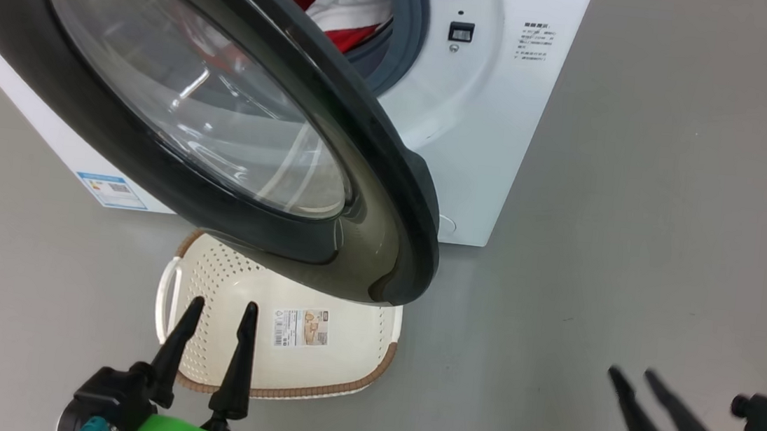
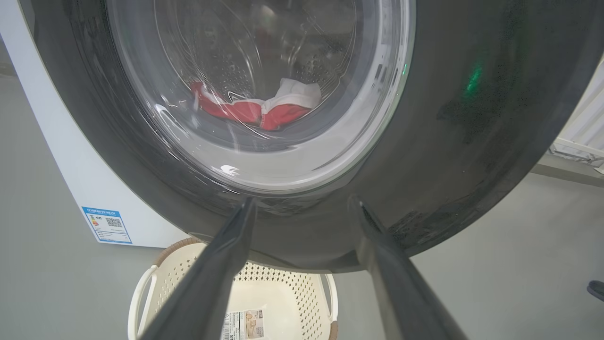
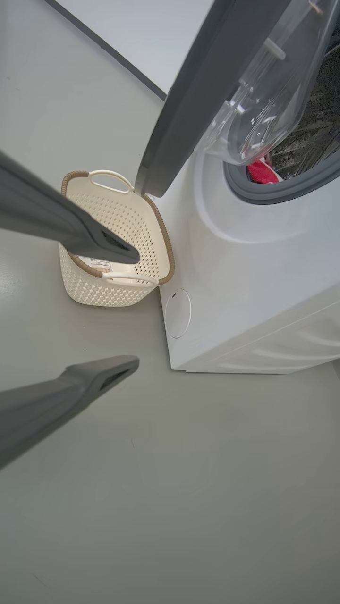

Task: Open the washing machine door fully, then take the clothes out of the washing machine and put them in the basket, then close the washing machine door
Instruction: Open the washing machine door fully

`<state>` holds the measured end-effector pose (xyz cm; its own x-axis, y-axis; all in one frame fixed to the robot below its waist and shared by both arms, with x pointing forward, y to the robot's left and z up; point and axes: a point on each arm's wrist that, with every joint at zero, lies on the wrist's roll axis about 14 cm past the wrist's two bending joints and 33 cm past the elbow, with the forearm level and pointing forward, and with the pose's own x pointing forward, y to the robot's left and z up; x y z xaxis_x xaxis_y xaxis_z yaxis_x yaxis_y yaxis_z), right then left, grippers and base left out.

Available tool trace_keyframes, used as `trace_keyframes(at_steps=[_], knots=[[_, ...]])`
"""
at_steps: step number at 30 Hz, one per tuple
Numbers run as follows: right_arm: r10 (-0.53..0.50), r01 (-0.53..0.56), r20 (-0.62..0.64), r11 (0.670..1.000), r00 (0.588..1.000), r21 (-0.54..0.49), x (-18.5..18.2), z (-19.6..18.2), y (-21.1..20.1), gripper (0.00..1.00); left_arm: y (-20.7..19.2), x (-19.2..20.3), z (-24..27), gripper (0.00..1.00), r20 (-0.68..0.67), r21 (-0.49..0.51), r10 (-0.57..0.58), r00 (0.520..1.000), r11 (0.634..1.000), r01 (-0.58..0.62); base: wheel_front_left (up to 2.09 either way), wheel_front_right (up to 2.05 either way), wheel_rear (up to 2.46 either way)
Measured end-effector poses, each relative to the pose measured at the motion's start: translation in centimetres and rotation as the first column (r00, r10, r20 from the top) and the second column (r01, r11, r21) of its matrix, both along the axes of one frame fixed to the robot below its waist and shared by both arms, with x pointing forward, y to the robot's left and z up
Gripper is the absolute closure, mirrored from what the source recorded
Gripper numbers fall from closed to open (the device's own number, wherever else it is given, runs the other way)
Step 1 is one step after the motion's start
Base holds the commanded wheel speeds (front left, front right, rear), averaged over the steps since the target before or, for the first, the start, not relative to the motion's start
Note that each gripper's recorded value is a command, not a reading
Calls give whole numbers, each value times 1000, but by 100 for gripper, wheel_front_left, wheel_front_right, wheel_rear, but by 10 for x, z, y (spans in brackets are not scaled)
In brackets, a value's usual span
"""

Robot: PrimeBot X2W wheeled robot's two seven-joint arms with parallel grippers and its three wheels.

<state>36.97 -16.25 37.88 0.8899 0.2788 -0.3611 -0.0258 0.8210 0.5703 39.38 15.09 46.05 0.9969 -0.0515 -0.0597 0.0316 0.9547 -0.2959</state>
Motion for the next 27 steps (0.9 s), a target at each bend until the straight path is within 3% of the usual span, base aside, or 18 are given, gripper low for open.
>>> trace_keyframes(at_steps=[6,19,27], knots=[[-66,80,151,993,986,-87,24,28,-19,0,1,0,0,0,1,0,2,1000,1000,-2,0,0,0],[-144,245,374,940,916,-236,24,79,-48,0,5,-2,3,0,8,8,13,1000,1000,-13,0,0,0],[-180,282,373,929,910,-240,13,78,-54,0,8,-7,4,0,9,8,23,1000,1000,-23,0,0,0]])
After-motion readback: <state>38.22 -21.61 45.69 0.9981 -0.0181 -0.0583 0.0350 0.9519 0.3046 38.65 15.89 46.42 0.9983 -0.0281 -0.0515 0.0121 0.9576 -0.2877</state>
